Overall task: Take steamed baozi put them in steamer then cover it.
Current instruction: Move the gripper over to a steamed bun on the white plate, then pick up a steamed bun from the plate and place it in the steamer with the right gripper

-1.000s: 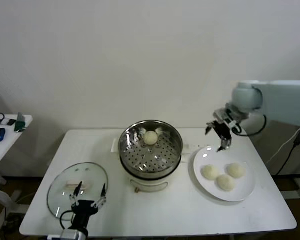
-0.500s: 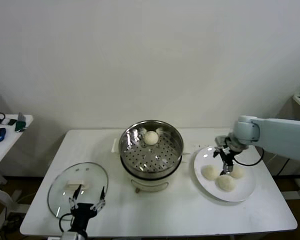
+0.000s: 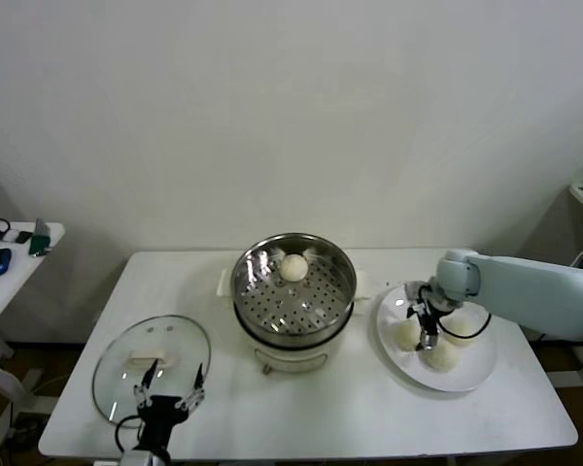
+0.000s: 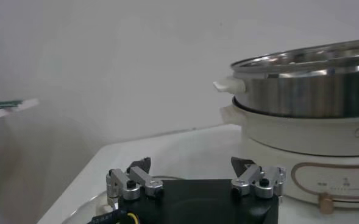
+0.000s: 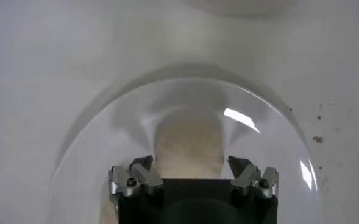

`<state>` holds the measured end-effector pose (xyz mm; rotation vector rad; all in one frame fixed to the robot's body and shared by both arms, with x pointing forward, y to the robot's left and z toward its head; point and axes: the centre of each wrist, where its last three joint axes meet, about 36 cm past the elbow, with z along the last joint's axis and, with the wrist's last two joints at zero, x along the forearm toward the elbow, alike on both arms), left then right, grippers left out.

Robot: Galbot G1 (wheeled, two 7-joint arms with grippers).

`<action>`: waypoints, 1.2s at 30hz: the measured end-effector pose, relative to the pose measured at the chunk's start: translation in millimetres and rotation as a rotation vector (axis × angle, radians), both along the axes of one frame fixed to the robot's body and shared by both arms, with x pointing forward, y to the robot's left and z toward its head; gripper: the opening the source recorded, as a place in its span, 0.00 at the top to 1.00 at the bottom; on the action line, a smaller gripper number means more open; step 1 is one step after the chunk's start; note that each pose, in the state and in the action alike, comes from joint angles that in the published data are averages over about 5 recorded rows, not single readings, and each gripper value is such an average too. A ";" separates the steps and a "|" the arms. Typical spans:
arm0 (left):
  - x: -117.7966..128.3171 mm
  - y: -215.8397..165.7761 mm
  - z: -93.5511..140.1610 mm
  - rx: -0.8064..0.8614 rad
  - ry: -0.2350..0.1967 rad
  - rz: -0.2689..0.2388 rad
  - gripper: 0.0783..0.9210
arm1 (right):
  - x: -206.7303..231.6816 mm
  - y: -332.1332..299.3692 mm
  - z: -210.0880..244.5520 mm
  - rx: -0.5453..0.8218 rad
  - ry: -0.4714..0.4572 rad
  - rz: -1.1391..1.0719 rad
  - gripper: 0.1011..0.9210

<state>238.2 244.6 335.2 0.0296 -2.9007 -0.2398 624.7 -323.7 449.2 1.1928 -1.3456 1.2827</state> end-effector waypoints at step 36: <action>3.5 -4.4 17.3 -0.006 -0.043 -0.023 0.12 | -4.1 214.5 280.5 0.111 -0.128 0.291 0.26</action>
